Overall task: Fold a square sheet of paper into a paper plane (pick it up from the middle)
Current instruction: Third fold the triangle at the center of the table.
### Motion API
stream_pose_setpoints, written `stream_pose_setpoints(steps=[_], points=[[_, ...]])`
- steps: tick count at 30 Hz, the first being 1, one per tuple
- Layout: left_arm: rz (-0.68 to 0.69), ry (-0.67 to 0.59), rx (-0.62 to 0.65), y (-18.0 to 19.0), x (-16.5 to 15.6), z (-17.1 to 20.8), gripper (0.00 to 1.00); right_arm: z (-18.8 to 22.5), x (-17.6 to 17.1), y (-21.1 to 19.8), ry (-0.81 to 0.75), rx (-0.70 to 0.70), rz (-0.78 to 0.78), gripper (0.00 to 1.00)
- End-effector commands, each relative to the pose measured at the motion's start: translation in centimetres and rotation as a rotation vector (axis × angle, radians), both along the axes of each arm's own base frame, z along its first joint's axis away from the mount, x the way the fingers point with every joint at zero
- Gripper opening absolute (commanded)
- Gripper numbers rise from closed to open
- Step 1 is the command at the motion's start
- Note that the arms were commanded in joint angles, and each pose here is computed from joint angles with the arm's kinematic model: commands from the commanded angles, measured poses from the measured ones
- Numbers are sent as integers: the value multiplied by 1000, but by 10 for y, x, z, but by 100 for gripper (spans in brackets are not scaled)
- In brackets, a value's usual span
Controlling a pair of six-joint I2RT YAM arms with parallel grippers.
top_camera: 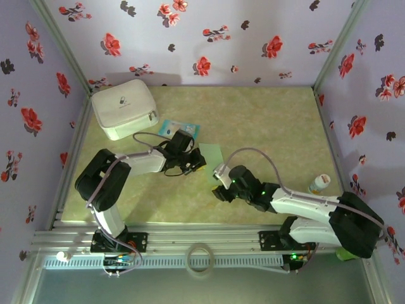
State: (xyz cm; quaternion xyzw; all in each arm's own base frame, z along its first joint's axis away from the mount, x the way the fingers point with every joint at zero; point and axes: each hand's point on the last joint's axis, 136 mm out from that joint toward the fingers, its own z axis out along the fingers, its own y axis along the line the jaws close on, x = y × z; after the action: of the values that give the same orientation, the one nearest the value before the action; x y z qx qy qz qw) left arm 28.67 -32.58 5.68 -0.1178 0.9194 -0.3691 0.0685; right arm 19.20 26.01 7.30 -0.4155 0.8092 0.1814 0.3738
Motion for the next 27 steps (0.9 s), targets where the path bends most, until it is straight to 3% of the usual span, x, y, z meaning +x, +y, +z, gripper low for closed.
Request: stream_pose_setpoints(steps=[1, 4, 8, 12, 27], points=[[18, -9, -42, -1, 2, 10, 0, 14, 11, 10, -188, -45, 20, 49], [11, -8, -49, -2, 1, 11, 0, 11, 12, 15, -251, -48, 22, 50], [4, -13, -57, -2, 0, 14, 0, 1, 13, 20, -312, -165, 42, 49], [-3, -14, -52, 0, -3, 15, 0, 0, 21, 19, -376, -132, -3, 51], [-13, -16, -44, 1, -4, 14, 0, -11, 25, 30, -371, -131, 5, 45]])
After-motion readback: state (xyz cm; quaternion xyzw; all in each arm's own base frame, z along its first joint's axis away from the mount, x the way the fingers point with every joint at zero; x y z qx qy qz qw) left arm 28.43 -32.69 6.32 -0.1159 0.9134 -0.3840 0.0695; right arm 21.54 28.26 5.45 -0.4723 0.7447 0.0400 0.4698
